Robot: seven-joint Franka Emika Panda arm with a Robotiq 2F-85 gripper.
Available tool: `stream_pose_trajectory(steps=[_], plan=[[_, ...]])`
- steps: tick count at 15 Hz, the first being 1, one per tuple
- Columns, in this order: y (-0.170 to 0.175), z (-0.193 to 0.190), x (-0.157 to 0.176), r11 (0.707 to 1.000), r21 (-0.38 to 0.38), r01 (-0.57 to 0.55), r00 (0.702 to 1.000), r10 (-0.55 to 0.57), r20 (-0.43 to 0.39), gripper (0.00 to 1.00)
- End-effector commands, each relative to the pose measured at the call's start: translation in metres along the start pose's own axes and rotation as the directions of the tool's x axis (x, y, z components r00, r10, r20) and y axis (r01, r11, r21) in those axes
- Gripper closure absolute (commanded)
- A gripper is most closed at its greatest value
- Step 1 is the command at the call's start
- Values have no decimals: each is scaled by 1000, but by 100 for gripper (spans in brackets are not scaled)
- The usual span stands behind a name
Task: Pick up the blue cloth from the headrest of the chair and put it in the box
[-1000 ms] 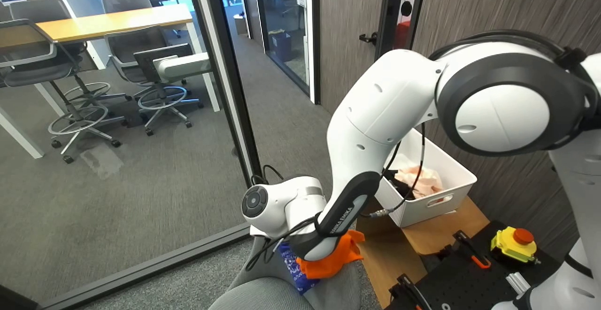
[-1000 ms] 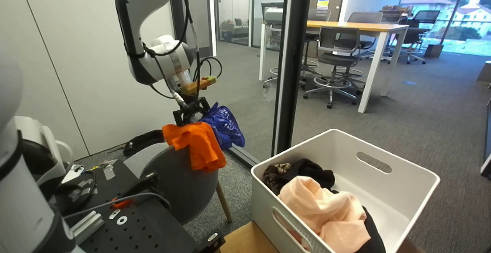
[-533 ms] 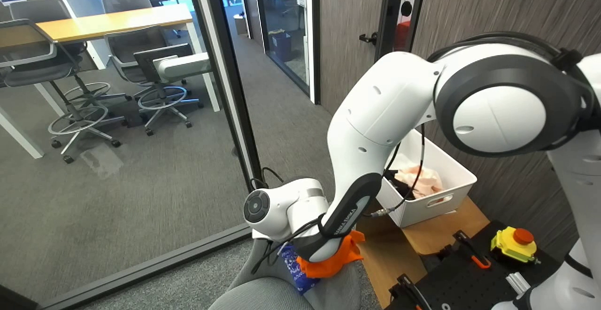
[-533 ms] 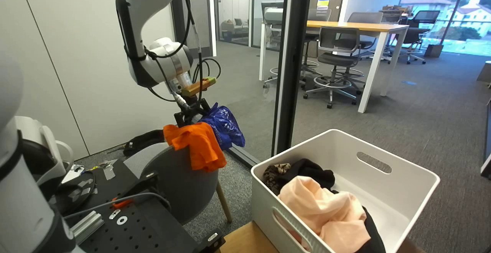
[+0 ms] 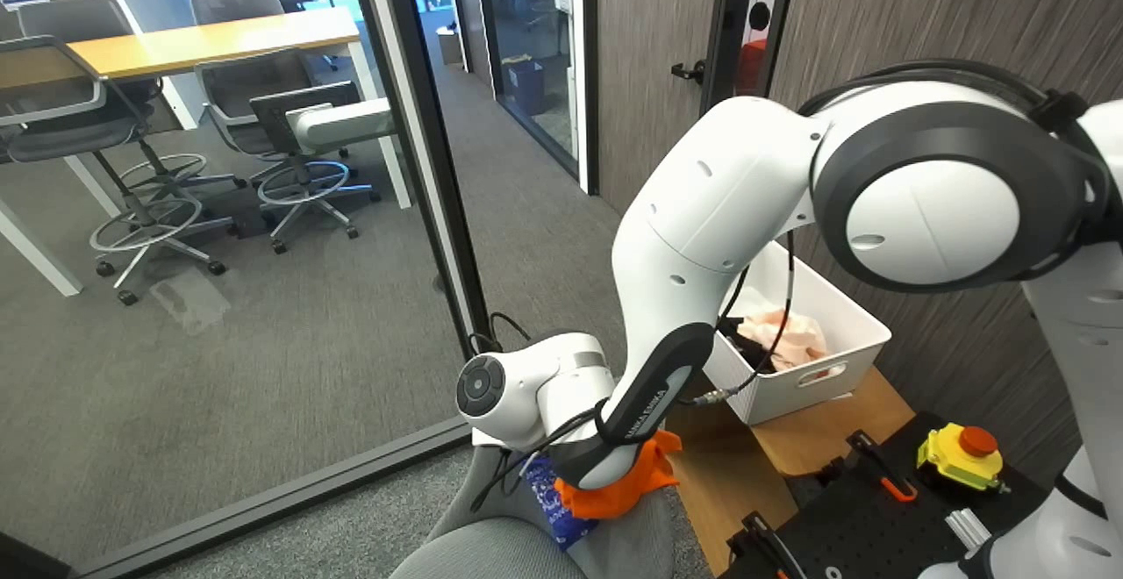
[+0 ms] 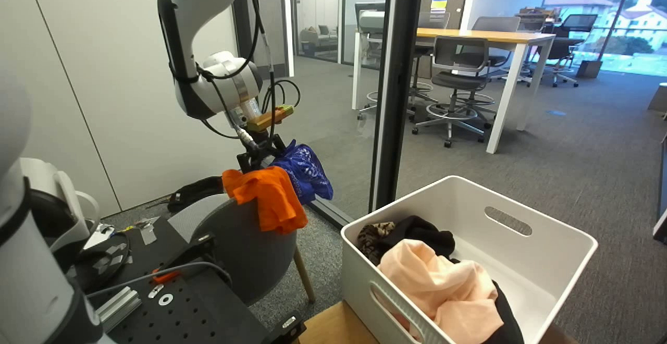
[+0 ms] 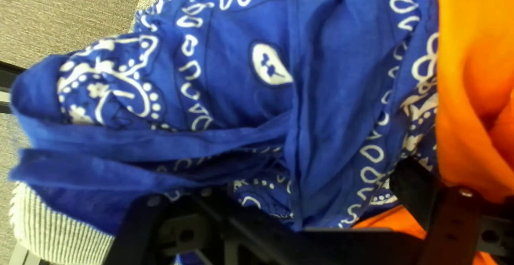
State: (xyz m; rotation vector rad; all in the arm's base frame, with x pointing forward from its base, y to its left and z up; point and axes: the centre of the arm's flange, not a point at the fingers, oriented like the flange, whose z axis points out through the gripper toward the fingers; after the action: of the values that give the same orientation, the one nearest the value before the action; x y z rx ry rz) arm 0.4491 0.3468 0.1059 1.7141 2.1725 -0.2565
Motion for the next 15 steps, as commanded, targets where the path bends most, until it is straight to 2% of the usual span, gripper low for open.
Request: stream_pose_trajectory(steps=[1, 8, 9, 10, 15], plan=[[-1, 0, -7, 1000, -10, 8, 1000, -8, 13, 0], [0, -1, -5, 1000, -3, 11, 1000, -11, 11, 0], [0, -1, -5, 1000, -4, 12, 1000, -11, 9, 25], [0, -1, -6, 1000, -5, 12, 1000, -12, 8, 27], [0, -1, -6, 1000, -7, 14, 1000, -14, 6, 65]])
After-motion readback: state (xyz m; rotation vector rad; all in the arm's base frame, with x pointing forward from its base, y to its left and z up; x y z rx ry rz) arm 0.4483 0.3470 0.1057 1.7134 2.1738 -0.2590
